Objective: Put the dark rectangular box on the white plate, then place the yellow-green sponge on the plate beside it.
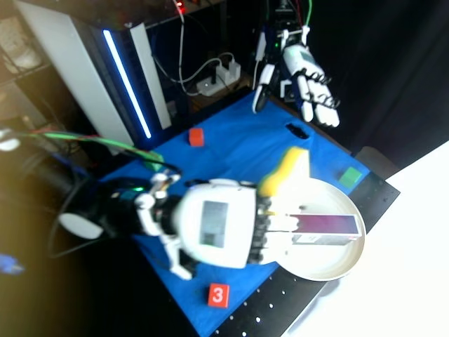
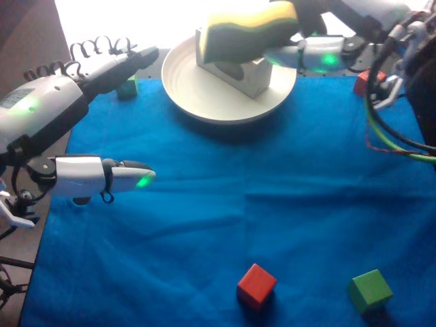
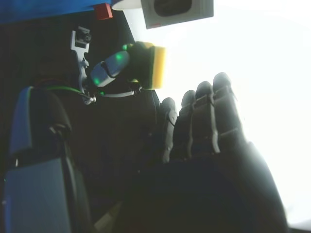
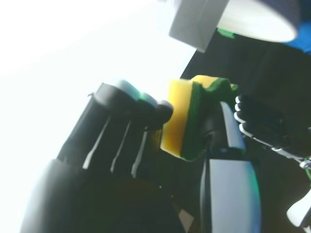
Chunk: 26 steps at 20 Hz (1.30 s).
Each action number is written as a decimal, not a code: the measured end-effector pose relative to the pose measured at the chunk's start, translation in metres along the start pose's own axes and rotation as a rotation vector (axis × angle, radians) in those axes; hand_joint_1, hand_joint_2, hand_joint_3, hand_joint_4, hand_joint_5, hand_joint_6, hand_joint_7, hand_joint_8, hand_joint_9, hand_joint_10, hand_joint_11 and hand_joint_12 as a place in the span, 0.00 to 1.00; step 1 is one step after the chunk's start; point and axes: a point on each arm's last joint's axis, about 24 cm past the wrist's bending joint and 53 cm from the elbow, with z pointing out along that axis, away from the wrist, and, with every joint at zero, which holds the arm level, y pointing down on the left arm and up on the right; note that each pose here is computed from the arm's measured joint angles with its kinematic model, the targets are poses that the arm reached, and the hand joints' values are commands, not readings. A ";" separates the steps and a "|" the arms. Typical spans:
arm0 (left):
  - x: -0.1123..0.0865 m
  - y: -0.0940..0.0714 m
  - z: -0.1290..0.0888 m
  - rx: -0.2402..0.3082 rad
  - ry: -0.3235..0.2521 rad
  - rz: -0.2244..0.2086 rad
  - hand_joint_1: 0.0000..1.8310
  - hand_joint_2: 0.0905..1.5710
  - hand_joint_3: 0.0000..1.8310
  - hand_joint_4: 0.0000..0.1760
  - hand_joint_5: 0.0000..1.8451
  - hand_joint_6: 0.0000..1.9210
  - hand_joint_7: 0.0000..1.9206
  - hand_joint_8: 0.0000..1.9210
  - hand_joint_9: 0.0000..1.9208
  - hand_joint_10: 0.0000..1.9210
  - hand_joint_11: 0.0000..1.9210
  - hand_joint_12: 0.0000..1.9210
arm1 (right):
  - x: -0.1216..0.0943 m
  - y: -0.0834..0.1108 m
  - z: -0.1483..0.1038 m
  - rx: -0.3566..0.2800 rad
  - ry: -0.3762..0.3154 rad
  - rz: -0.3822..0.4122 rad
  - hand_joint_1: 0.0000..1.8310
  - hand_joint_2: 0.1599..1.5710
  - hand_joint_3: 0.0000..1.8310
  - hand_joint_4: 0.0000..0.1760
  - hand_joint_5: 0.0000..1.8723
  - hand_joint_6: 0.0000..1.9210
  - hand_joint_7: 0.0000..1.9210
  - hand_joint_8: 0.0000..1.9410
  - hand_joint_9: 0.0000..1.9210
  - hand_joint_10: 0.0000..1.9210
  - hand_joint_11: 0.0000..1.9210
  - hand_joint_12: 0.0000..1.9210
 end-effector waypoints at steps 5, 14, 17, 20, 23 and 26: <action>0.001 -0.001 0.000 0.004 0.004 0.003 0.46 0.54 0.00 0.78 0.03 0.00 0.00 0.00 0.00 0.00 0.00 0.00 | 0.009 -0.004 0.003 0.012 0.011 0.008 0.43 0.56 0.00 0.24 0.24 0.01 0.29 0.07 0.29 0.16 0.21 0.52; 0.000 0.000 0.000 0.002 0.002 -0.002 0.45 0.53 0.00 0.70 0.04 0.00 0.02 0.00 0.00 0.00 0.00 0.00 | 0.006 -0.007 0.003 0.024 0.007 0.008 0.37 0.50 0.00 0.67 0.04 0.00 0.07 0.00 0.07 0.00 0.00 0.19; 0.001 -0.001 0.000 0.001 0.002 -0.008 0.46 0.54 0.00 0.59 0.03 0.00 0.00 0.00 0.00 0.00 0.00 0.00 | 0.009 -0.007 0.002 0.025 0.012 0.011 0.36 0.51 0.00 0.86 0.05 0.00 0.08 0.00 0.07 0.00 0.00 0.38; 0.001 -0.001 0.000 0.001 0.002 -0.008 0.47 0.53 0.00 0.57 0.03 0.00 0.00 0.00 0.00 0.00 0.00 0.00 | 0.021 -0.001 -0.001 0.014 0.061 -0.014 0.37 0.52 0.00 0.79 0.04 0.00 0.06 0.00 0.06 0.00 0.00 0.30; -0.002 0.000 -0.001 -0.003 -0.003 -0.004 0.46 0.54 0.00 0.67 0.03 0.00 0.00 0.00 0.00 0.00 0.00 0.00 | 0.013 0.008 -0.010 0.001 0.079 -0.049 0.38 0.51 0.00 0.98 0.05 0.00 0.06 0.00 0.05 0.00 0.00 0.18; -0.012 0.002 -0.002 -0.007 -0.025 0.003 0.45 0.55 0.00 0.66 0.03 0.00 0.00 0.00 0.00 0.00 0.00 0.00 | -0.012 0.027 -0.025 -0.048 0.048 -0.058 0.41 0.50 0.00 0.74 0.06 0.00 0.06 0.00 0.03 0.00 0.00 0.00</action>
